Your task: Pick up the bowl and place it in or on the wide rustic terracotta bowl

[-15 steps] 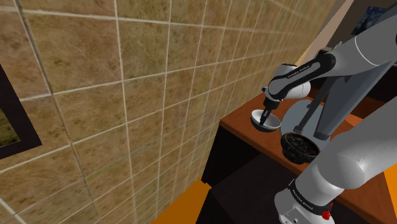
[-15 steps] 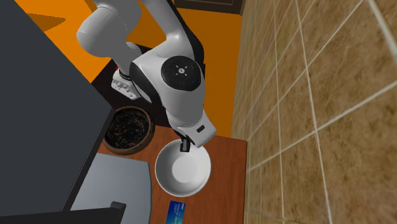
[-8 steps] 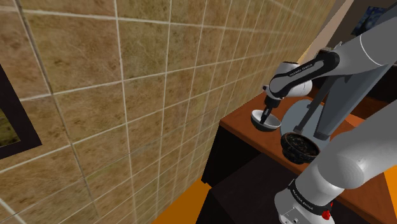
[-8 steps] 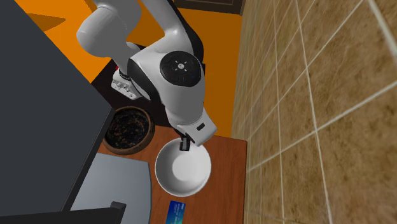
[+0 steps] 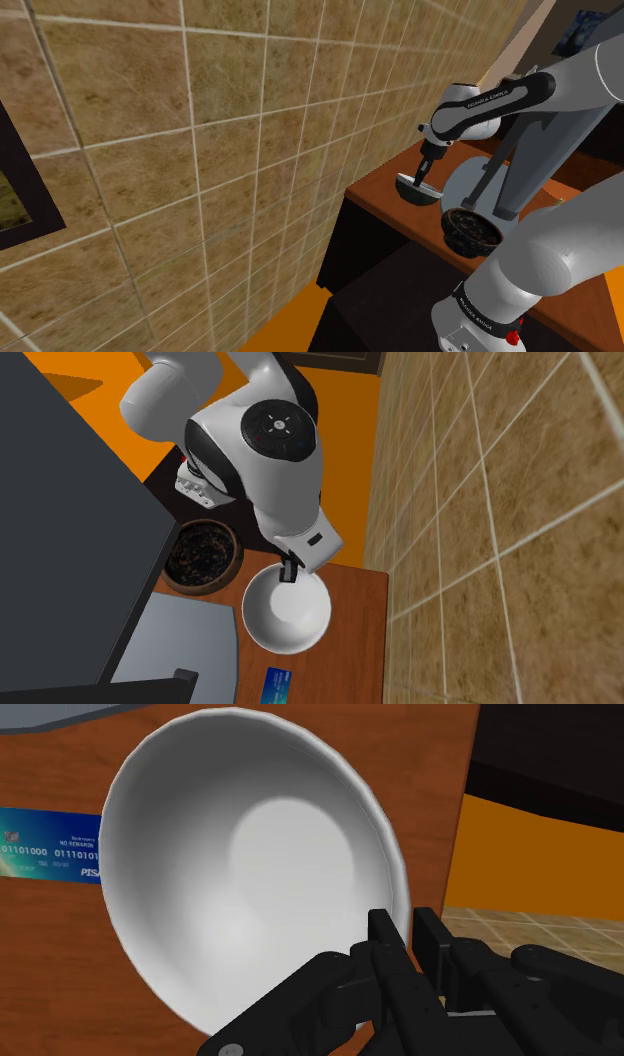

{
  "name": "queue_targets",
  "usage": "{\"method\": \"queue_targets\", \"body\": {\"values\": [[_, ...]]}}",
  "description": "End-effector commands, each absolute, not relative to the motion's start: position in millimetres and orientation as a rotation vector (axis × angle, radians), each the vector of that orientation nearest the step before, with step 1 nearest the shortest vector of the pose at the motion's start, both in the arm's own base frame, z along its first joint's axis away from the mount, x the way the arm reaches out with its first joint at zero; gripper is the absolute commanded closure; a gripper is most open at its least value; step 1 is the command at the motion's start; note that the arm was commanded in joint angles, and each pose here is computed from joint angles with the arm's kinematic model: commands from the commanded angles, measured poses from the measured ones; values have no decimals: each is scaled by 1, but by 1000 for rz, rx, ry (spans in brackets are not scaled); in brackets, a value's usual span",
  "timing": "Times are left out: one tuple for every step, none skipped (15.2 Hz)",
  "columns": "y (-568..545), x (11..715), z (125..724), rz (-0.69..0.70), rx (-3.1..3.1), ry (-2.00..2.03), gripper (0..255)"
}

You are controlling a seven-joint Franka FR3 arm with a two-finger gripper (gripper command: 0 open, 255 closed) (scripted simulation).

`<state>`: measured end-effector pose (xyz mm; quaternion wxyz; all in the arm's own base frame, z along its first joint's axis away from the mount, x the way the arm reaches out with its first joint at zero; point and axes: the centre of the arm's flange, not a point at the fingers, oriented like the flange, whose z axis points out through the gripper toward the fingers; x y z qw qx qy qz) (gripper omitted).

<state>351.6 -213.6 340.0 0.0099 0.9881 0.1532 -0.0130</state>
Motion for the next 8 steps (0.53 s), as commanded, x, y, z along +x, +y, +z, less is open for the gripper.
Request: {"method": "queue_targets", "body": {"values": [[-214,353,353,-41,3084,478,255],[-214,353,358,-41,3084,478,255],[-214,353,363,-41,3084,478,255],[-214,353,369,-41,3084,478,255],[-214,353,374,-41,3084,478,255],[-214,353,379,-41,3084,478,255],[-214,353,384,-41,3084,478,255],[-214,353,390,-41,3084,478,255]]}}
